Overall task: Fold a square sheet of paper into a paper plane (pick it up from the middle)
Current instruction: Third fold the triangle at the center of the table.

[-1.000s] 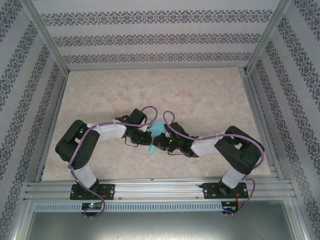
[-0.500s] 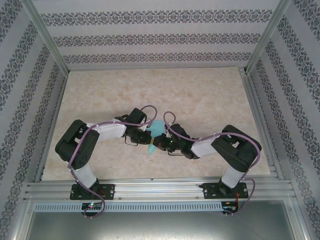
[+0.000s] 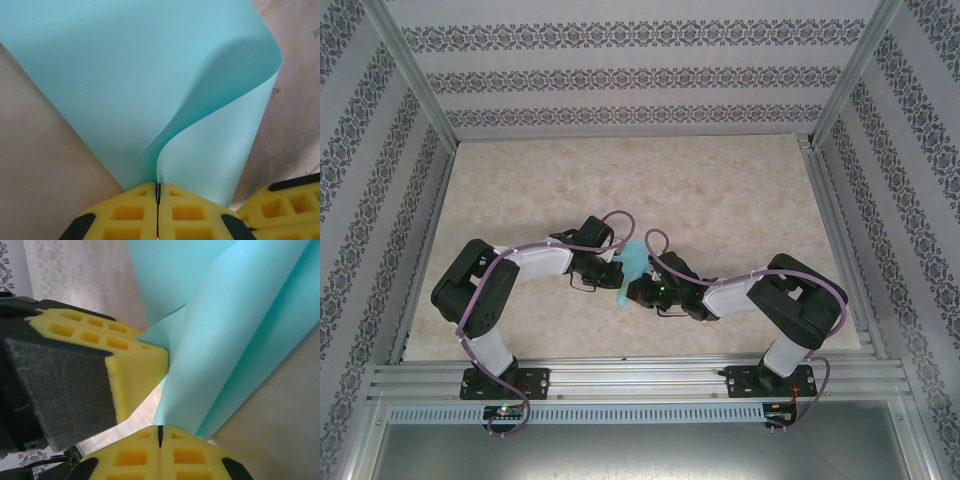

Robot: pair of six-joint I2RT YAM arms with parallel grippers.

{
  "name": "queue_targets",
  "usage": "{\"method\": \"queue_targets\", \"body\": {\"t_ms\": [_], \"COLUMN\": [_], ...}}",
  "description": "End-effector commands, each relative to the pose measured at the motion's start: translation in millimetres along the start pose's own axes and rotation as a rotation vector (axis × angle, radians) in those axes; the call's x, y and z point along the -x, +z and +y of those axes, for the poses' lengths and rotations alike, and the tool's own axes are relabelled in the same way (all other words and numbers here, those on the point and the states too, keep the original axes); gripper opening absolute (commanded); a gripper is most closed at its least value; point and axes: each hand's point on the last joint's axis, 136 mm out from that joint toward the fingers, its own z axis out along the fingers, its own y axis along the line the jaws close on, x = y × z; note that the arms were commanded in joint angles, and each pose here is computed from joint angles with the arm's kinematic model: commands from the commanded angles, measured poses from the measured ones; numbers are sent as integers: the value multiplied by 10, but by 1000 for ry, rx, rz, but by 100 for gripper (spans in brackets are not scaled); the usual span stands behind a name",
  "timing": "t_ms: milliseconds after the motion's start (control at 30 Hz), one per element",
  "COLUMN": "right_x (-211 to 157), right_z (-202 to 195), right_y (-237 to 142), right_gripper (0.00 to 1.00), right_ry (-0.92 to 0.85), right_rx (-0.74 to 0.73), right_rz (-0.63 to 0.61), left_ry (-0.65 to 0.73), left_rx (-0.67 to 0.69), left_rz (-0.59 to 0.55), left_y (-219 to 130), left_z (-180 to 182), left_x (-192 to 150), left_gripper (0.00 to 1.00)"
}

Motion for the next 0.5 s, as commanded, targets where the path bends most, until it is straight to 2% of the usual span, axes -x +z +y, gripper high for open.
{"method": "queue_targets", "body": {"t_ms": [0,300,467], "right_x": [48,14,21], "right_z": [97,48,149], "right_y": [61,63,-17], "right_gripper": [2,2,2], "right_ry": [-18,-1,-26], "right_rx": [32,34,43], "right_rz": [-6,4,-13], "left_ry": [5,4,5], "left_rx": [51,54,55], "left_rz": [76,76,76], "left_y": [118,112,109], "left_z": [138,142,141], "left_x": [-198,-196,-194], "left_gripper": [8,8,8]}}
